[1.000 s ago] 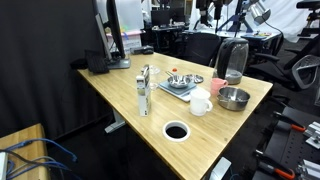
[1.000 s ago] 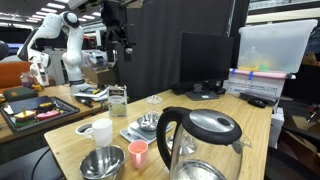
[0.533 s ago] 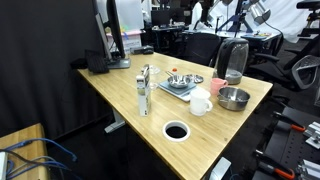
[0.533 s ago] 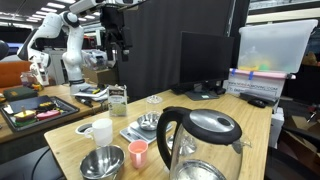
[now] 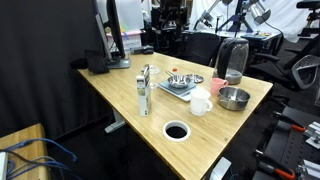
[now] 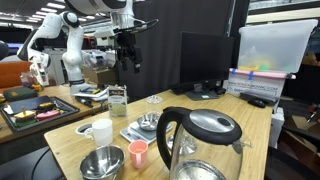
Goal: Remove the lid from the glass object and put it on the table
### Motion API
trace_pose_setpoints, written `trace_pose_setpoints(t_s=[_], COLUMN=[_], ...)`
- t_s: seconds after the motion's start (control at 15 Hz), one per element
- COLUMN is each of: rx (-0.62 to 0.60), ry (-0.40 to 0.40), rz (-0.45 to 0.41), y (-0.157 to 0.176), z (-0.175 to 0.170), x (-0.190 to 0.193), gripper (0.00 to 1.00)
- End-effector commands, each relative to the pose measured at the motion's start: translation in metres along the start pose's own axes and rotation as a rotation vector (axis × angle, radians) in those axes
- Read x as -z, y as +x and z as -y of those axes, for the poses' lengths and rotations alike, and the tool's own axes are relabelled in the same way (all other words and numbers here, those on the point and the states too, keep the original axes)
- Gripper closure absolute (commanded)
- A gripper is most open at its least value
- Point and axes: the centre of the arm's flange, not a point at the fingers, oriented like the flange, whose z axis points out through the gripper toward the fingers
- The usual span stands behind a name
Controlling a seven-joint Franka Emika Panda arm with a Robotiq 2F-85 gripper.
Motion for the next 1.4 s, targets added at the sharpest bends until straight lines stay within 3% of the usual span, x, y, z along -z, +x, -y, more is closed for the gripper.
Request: trace_pose_setpoints(t_s=[0.0, 0.33, 0.6, 1.33], rx=[-0.009, -0.018, -0.076, -0.153], ry=[0.002, 0.005, 0.012, 0.004], rz=[0.001, -0.005, -0.020, -0.018], y=[0.005, 0.009, 0.034, 0.116], z=[0.000, 0.001, 0.007, 0.023], x=[-0.003, 0.000, -0.009, -0.087], gripper=[0.00, 0.00, 0.00, 0.00])
